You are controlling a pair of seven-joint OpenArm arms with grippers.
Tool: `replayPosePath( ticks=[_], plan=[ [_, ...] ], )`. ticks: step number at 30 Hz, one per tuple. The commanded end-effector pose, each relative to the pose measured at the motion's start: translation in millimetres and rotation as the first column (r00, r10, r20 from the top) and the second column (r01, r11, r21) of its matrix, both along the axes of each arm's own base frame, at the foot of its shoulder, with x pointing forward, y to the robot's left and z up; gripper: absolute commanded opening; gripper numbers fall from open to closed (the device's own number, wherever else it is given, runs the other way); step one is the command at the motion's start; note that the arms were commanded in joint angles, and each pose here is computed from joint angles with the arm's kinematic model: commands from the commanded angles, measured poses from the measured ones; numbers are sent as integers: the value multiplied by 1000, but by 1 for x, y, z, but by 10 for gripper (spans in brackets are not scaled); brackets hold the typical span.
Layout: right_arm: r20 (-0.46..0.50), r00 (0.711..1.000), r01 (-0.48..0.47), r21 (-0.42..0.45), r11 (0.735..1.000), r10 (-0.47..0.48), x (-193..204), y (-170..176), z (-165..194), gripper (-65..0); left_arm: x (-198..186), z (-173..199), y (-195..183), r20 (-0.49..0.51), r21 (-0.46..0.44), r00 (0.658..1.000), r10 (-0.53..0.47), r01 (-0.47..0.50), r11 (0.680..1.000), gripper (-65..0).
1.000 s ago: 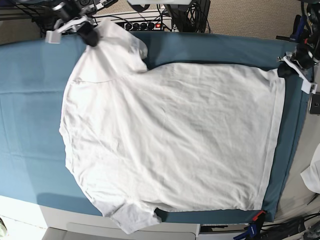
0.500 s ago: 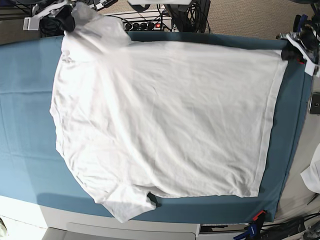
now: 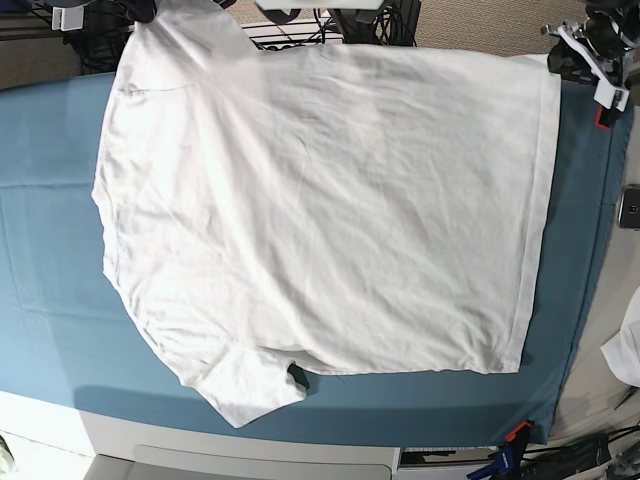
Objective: Fold the T-shirt properly
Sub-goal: 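Grasp the shirt edges with both grippers and pull them taut, then drag the shirt with both grippers to straighten it, then release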
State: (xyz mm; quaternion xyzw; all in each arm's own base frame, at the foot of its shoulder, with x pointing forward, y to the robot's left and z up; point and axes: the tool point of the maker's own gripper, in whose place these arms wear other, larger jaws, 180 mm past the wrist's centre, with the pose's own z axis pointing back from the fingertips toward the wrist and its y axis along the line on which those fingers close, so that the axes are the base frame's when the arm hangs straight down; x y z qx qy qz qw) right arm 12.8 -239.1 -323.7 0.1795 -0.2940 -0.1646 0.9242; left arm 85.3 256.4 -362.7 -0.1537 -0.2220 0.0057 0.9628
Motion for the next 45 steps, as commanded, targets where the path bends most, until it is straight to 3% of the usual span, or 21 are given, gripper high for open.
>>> replayPosePath(
  ticks=[1,7,13,19,25,29,35,40,45],
  plan=[
    [-5,1000,-7,-7,1000,7,-4,-2,6,-650,2,7,0,12,6,1000,-20,20,1000,-650],
    [-44,999,-12,-4,1000,12,-15,-1,5,-650,-5,5,0,-14,13,1000,-27,27,1000,-650],
    [-2,1000,-5,-3,1000,5,-4,-1,7,-650,6,7,2,25,23,999,-25,25,999,-650],
    [167,986,4,-87,996,10,55,-9,6,-650,44,14,10,120,63,993,-22,14,998,-650],
    [326,945,39,-185,982,24,123,-21,16,-650,74,14,6,192,64,981,-29,17,998,-650],
    [400,917,88,-237,968,15,160,-31,26,-650,91,-1,-7,189,56,981,-46,36,998,-650],
    [414,905,18,-262,965,96,209,-9,10,-650,119,-23,-16,184,74,980,-72,59,995,-650],
    [386,913,-45,-235,971,135,236,15,-20,-650,147,-9,-9,246,124,965,-88,58,991,-650],
    [385,915,-41,-208,977,121,248,16,-28,-650,168,5,4,292,174,953,-79,29,984,-650]
  ],
)
